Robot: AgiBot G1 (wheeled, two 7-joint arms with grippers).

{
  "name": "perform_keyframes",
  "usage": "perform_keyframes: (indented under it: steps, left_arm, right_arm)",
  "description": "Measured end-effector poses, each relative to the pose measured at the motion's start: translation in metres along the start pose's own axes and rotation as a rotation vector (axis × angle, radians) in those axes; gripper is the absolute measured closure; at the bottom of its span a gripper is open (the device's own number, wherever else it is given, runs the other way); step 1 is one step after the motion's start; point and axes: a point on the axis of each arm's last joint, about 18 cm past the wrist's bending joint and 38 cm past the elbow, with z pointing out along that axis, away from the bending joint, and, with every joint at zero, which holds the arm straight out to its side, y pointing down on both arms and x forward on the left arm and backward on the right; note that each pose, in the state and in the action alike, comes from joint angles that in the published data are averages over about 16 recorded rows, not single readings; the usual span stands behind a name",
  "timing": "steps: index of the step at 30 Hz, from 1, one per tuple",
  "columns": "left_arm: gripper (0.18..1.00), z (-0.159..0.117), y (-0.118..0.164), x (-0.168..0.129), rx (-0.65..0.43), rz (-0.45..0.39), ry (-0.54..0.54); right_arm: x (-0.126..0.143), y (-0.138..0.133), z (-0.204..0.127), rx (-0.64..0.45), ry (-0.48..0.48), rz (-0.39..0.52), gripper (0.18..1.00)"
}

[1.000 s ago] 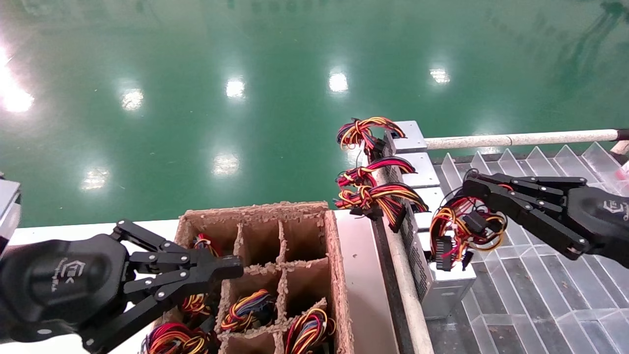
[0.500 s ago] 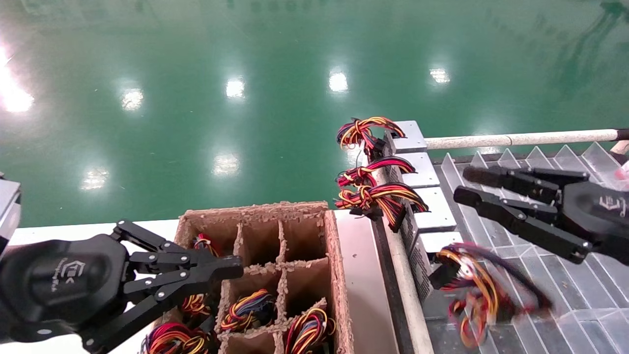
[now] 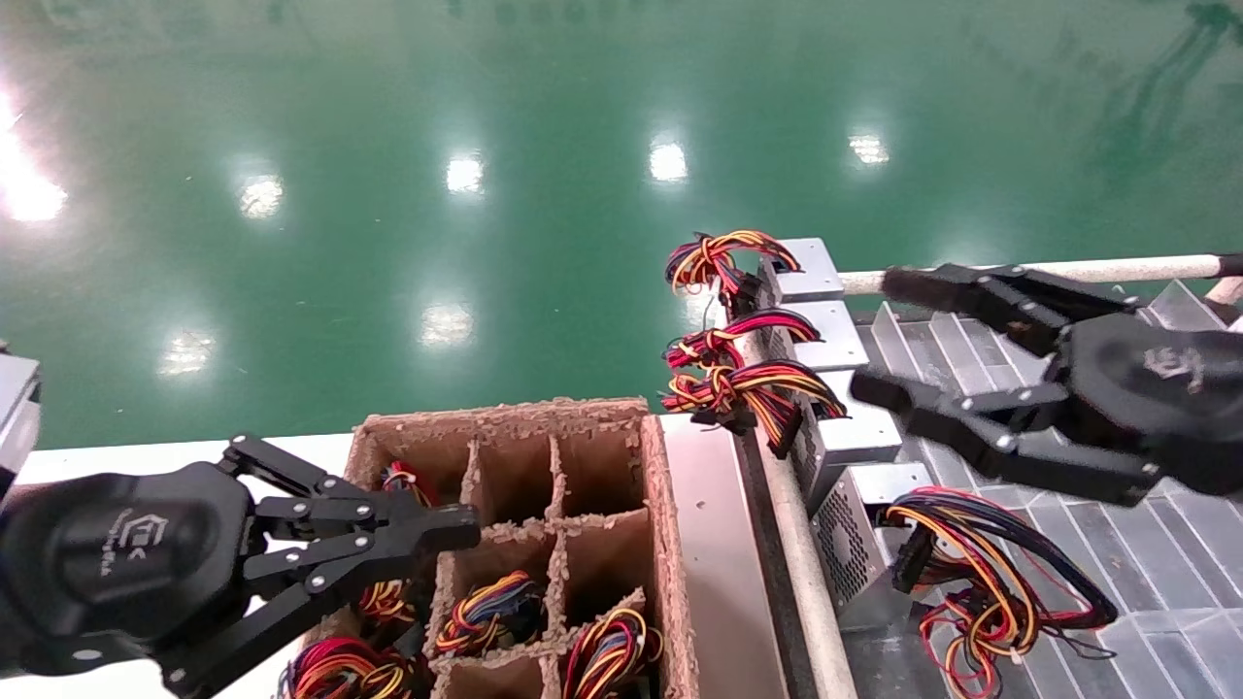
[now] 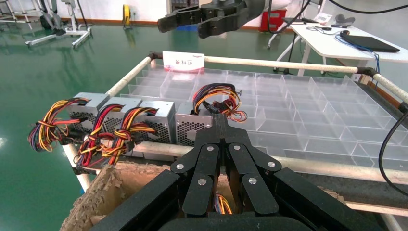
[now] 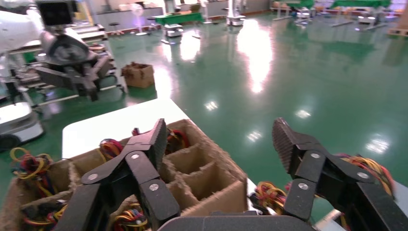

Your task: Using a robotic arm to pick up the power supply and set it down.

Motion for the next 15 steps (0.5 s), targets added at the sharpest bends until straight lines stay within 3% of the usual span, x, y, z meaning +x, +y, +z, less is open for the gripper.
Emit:
perform_keyframes:
  steps: [7, 15]
  left_arm:
    - [0.993, 0.0, 0.0, 0.0, 0.0, 0.0, 0.0]
    - [0.987, 0.0, 0.0, 0.0, 0.0, 0.0, 0.0]
  right_arm:
    - [-0.01, -0.002, 0.014, 0.007, -0.069, -0.006, 0.354]
    - [-0.022, -0.002, 0.029, 0.013, -0.142, -0.014, 0.244]
